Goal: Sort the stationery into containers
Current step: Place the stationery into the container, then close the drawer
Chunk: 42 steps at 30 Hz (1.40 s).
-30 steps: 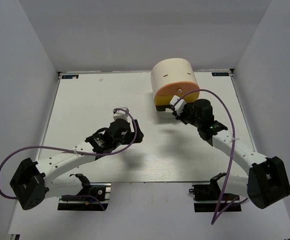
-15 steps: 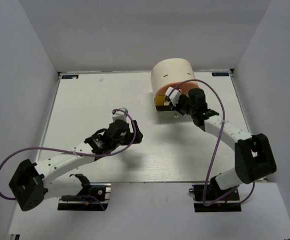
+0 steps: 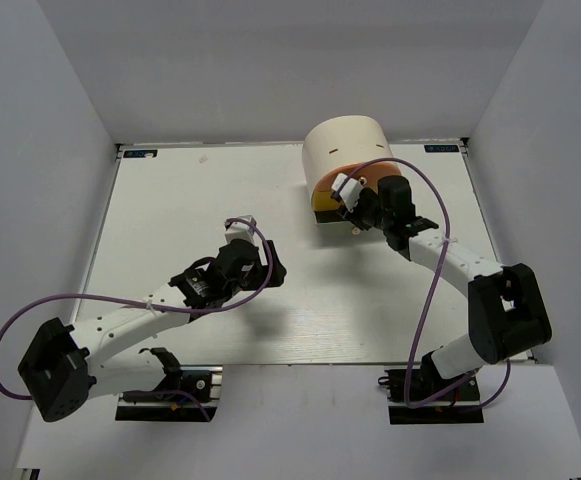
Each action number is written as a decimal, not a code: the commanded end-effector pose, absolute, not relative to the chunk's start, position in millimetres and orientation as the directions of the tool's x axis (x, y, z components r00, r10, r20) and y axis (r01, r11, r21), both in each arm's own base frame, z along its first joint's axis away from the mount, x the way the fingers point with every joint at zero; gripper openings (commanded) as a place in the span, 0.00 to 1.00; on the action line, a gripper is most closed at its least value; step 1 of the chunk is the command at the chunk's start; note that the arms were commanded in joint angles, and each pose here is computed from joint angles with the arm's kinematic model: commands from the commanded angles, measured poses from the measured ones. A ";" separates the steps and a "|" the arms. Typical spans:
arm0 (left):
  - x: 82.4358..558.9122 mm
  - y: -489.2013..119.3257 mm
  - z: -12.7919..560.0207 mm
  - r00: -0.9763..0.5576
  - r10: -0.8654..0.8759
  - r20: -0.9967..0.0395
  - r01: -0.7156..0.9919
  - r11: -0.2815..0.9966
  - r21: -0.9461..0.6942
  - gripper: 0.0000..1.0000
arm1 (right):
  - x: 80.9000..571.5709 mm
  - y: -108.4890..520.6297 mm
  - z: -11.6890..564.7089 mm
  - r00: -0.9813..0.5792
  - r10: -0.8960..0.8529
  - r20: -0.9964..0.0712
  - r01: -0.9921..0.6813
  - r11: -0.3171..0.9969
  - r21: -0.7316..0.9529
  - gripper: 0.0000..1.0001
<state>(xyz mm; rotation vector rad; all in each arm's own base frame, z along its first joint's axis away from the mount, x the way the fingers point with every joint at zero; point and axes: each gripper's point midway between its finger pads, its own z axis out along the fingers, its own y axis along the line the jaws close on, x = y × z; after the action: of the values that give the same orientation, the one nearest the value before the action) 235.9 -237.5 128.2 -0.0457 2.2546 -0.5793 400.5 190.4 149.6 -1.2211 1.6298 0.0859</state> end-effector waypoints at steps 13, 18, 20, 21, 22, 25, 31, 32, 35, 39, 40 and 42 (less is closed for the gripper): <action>239.9 -235.8 133.7 -0.668 -0.236 -0.706 0.138 0.893 -0.429 0.89 | 334.2 207.3 144.5 0.170 -0.577 -0.799 -0.901 0.237 -0.363 0.00; 239.9 -235.8 133.7 -0.668 -0.236 -0.706 0.138 0.893 -0.429 0.89 | 342.3 200.2 126.7 0.149 -0.630 -0.762 -0.900 0.232 -0.368 0.00; 239.9 -235.8 133.7 -0.668 -0.236 -0.706 0.138 0.893 -0.429 0.89 | 348.4 198.8 121.8 0.136 -0.647 -0.750 -0.898 0.239 -0.369 0.00; 239.9 -235.8 133.7 -0.668 -0.236 -0.706 0.138 0.893 -0.429 0.89 | 350.5 198.4 120.7 0.133 -0.651 -0.747 -0.897 0.242 -0.370 0.00; 239.9 -235.8 133.7 -0.668 -0.236 -0.706 0.138 0.893 -0.429 0.89 | 353.7 197.0 114.1 0.113 -0.662 -0.741 -0.899 0.250 -0.361 0.00; 239.9 -235.8 133.7 -0.668 -0.236 -0.706 0.138 0.893 -0.429 0.89 | 368.4 195.7 118.5 0.105 -0.675 -0.730 -0.877 0.284 -0.388 0.00; 238.9 -234.6 132.1 -0.672 -0.231 -0.703 0.135 0.896 -0.424 0.89 | 392.9 190.8 108.5 0.069 -0.711 -0.700 -0.848 0.329 -0.417 0.00; 238.9 -234.6 132.1 -0.672 -0.231 -0.703 0.135 0.896 -0.424 0.89 | 394.0 188.3 106.6 0.059 -0.717 -0.695 -0.845 0.335 -0.417 0.00; 238.9 -234.6 132.1 -0.672 -0.231 -0.703 0.135 0.896 -0.424 0.89 | 406.4 189.0 112.6 0.087 -0.714 -0.695 -0.813 0.353 -0.464 0.00; 241.4 -235.0 133.3 -0.668 -0.234 -0.707 0.130 0.898 -0.420 0.92 | 414.0 190.9 113.6 0.105 -0.712 -0.694 -0.791 0.363 -0.492 0.00; 240.4 -233.8 131.6 -0.672 -0.229 -0.704 0.128 0.901 -0.414 0.92 | 417.5 191.9 116.2 0.116 -0.710 -0.695 -0.780 0.368 -0.506 0.00; 241.7 -235.3 135.5 -0.668 -0.234 -0.707 0.130 0.898 -0.420 0.94 | 420.1 192.3 116.4 0.117 -0.709 -0.695 -0.774 0.373 -0.512 0.00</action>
<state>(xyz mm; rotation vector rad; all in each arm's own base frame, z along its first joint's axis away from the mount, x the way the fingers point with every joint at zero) 236.5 -236.4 127.1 -0.0523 2.2559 -0.5704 395.7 186.5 92.0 -1.4074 1.6960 0.1523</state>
